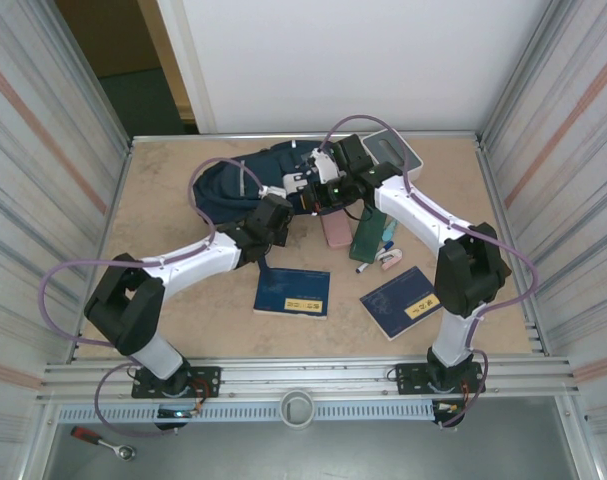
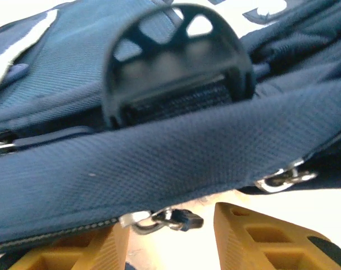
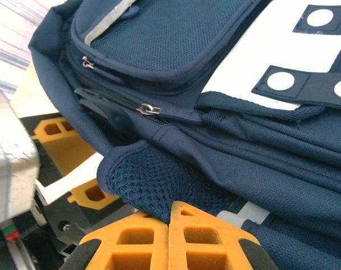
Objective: Pack the student bag
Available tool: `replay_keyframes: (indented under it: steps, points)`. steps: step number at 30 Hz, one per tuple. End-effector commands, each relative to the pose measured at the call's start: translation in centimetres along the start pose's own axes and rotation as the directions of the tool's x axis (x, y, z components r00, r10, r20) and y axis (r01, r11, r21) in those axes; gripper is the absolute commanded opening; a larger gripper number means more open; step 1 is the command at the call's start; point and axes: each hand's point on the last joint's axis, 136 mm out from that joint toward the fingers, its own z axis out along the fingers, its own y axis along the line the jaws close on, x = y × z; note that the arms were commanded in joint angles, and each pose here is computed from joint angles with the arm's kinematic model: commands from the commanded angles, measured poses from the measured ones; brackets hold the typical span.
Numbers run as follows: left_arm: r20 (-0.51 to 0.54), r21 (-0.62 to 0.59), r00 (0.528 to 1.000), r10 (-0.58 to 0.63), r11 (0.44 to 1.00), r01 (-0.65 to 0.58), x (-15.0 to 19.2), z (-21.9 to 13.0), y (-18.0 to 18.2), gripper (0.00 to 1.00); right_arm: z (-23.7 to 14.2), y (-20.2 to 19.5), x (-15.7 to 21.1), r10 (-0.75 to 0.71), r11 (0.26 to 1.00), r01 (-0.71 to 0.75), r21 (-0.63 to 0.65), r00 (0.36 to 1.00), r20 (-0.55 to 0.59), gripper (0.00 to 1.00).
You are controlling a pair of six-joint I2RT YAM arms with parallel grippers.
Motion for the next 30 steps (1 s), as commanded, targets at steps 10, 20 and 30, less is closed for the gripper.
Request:
replay_keyframes:
  steps: [10,20,30]
  points:
    - [0.041,-0.136,0.999,0.013,0.991,-0.007,-2.2,-0.1,1.9,0.20,-0.8,0.6,-1.6,-0.002,0.999,0.004,-0.040,0.999,0.042,0.00]
    - [0.033,-0.136,0.999,0.030,0.990,-0.025,-1.8,0.0,2.0,0.08,-1.4,1.0,-2.0,-0.009,0.999,0.012,-0.053,0.998,0.057,0.00]
    - [0.055,-0.042,0.998,-0.005,0.999,0.008,-1.8,-1.1,3.1,0.00,-1.6,-1.3,-1.2,0.003,1.000,-0.004,0.015,0.999,0.046,0.00]
